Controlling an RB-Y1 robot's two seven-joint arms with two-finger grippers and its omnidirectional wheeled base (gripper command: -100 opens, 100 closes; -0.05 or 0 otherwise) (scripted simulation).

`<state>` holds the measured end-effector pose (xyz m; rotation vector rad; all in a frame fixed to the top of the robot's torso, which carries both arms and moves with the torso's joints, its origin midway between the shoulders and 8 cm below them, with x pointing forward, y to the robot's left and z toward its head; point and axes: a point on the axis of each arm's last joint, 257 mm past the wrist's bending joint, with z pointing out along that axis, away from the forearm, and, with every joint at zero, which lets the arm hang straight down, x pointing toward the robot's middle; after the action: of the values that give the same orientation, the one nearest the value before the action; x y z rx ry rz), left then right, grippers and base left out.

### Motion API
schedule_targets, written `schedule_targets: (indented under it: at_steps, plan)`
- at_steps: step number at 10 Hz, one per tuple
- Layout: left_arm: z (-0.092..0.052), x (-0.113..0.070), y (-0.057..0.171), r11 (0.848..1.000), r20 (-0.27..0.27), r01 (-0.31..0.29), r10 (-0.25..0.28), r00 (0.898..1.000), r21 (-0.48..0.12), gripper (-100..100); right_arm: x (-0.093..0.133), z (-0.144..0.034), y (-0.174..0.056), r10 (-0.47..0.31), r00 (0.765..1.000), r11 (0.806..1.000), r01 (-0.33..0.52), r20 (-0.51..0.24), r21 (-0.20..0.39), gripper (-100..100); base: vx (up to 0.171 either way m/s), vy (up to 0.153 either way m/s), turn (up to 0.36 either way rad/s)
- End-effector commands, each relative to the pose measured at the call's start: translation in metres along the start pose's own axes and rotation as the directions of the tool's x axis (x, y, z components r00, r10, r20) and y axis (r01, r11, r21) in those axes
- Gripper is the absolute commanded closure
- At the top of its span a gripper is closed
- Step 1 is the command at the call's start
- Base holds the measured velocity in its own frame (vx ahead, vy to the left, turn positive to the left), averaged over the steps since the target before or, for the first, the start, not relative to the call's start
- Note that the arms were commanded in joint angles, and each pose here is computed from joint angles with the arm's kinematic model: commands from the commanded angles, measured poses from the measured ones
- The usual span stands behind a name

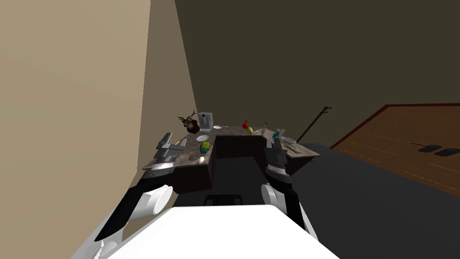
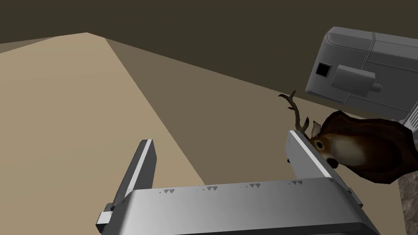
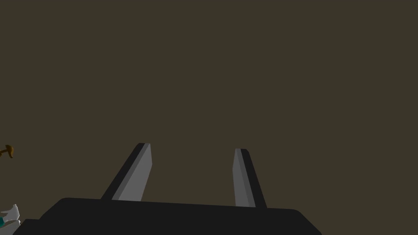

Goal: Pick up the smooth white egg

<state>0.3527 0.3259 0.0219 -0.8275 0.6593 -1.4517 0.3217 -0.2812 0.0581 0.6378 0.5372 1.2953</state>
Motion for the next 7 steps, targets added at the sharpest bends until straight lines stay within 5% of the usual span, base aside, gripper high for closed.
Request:
schedule_targets:
  at_steps: [1, 7]
  plan:
    - [0.002, -0.008, 0.013, 0.999, 0.01, 0.006, -0.006, 1.0, -0.048, -100, 0.0, 0.0, 0.0, 0.0, 1.0, 1.0, 0.0, 0.0, 0.0, 0, 0.042, -0.085, -0.017]
    - [-0.001, -0.034, 0.056, 0.977, 0.05, 0.04, -0.03, 0.998, -0.209, -100, 0.0, 0.0, 0.0, 0.0, 1.0, 1.0, 0.0, 0.0, 0.0, 0, 0.051, -0.121, -0.012]
